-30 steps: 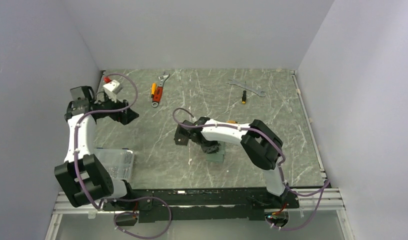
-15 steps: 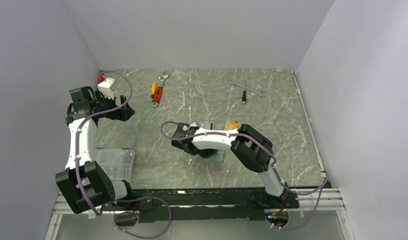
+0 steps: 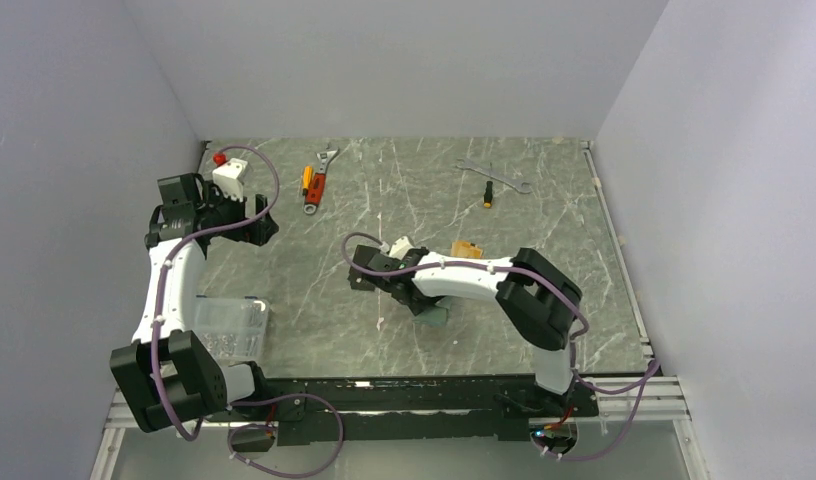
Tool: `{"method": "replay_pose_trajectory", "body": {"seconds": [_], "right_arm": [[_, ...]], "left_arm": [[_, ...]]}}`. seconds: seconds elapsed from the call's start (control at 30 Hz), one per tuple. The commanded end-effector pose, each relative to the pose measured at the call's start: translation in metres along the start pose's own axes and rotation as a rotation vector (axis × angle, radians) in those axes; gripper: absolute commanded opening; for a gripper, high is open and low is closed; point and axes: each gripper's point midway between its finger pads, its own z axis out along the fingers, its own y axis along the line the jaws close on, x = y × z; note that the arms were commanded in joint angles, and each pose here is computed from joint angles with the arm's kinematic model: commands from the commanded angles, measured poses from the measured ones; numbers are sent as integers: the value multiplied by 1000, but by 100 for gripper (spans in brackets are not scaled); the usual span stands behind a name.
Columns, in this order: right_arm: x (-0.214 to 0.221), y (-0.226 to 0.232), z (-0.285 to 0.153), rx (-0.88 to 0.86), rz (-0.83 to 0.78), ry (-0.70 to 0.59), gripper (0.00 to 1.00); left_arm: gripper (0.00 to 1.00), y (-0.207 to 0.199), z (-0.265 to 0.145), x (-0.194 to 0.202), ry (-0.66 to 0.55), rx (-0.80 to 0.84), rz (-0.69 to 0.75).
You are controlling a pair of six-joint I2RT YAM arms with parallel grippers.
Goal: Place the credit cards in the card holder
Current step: Close the card holder at the center of the board.
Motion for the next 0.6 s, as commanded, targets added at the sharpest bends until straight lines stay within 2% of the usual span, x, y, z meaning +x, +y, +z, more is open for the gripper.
{"method": "replay_pose_trajectory", "body": {"seconds": [0.0, 0.13, 0.2, 0.3, 0.37, 0.4, 0.5, 0.57], "right_arm": [[7, 138, 29, -544, 241, 57, 65], [-17, 130, 0, -587, 256, -3, 64], [-24, 125, -12, -602, 271, -26, 59], [-30, 116, -25, -606, 295, -52, 46], [-28, 112, -27, -600, 303, -54, 34], [-26, 111, -27, -597, 304, -48, 31], [-23, 106, -26, -576, 309, -39, 27], [-23, 101, -30, -567, 315, -45, 29]], "left_arm": [[99, -2, -8, -8, -23, -25, 51], [100, -4, -7, -9, -24, -22, 56], [99, -4, -8, -10, -25, -24, 61], [99, -4, -9, -10, -30, -30, 68], [99, -6, -9, -9, -31, -22, 64], [99, -6, -9, -9, -32, -21, 63], [100, -8, -9, -10, -40, -15, 64], [99, -9, -8, -9, -38, -5, 60]]}}
